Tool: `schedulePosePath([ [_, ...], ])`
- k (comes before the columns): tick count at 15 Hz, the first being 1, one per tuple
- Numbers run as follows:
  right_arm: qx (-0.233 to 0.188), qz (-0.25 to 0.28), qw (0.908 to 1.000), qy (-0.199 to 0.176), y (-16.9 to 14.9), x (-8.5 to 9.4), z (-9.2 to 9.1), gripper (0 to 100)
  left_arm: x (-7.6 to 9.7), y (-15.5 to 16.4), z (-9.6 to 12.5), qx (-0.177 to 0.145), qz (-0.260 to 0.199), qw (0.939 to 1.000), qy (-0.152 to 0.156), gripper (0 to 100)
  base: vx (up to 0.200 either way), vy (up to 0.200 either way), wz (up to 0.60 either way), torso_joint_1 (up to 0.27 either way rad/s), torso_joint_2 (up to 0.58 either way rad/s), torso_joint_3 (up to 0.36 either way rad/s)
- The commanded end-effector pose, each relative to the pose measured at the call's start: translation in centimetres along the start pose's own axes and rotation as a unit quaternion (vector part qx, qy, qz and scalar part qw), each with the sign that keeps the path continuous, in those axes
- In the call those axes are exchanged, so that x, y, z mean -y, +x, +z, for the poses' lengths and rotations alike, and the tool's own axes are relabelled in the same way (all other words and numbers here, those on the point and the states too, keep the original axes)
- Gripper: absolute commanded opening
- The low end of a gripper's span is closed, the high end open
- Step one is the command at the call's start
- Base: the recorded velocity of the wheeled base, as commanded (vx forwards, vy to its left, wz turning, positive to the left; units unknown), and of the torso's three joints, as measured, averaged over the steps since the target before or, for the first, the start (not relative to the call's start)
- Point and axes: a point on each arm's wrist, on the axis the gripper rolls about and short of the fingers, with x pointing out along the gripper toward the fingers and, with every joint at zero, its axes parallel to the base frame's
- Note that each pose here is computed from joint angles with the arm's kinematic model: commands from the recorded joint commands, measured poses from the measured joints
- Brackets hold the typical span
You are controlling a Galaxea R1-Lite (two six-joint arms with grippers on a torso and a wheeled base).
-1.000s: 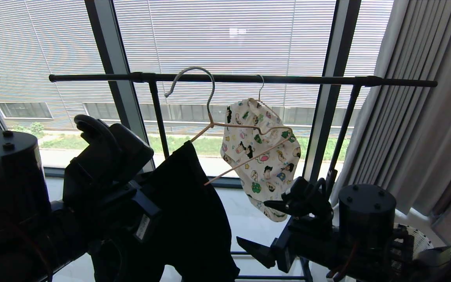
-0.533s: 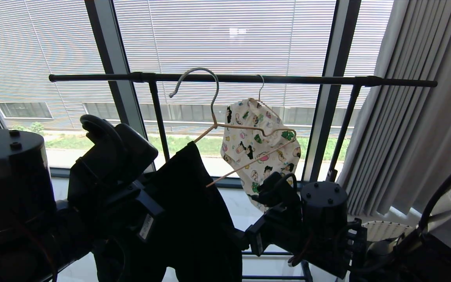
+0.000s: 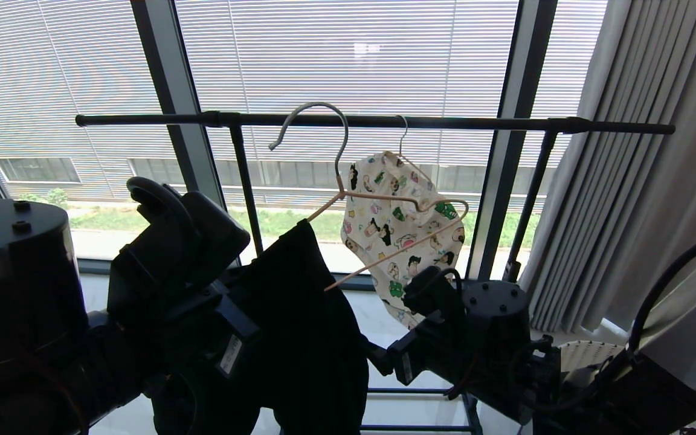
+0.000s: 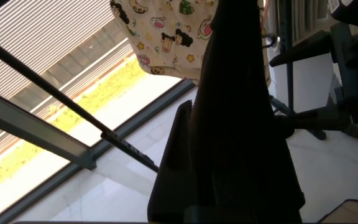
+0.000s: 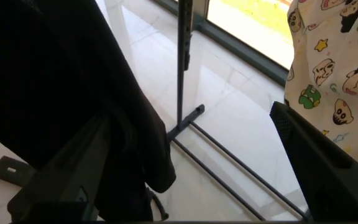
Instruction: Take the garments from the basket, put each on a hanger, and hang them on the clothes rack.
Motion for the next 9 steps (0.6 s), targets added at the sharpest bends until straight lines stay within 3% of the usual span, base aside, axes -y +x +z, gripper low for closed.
schedulePosePath([
  [1,-0.006,-0.013,0.9999,-0.001,0.1,0.4,-0.4,100,0.0,0.0,0.1,0.002,0.001,1.0,0.0,0,0.0,0.0,0.0,0.0,0.0,0.0],
  [4,-0.013,-0.026,0.9994,-0.017,0.2,1.0,-0.7,100,0.0,0.0,0.2,0.004,0.0,1.0,0.0,0,0.0,0.0,0.0,0.0,0.0,0.0],
  [6,-0.014,-0.057,0.9978,-0.031,0.3,2.3,-0.7,100,0.0,-0.1,0.1,0.002,0.001,1.0,0.0,0,0.0,0.0,0.0,0.0,0.0,0.0],
  [9,-0.011,-0.142,0.9887,-0.049,-0.2,7.0,-0.1,100,-0.2,0.0,-1.5,-0.018,0.015,0.9997,-0.003,0,0.0,0.0,0.0,0.0,0.0,0.0],
])
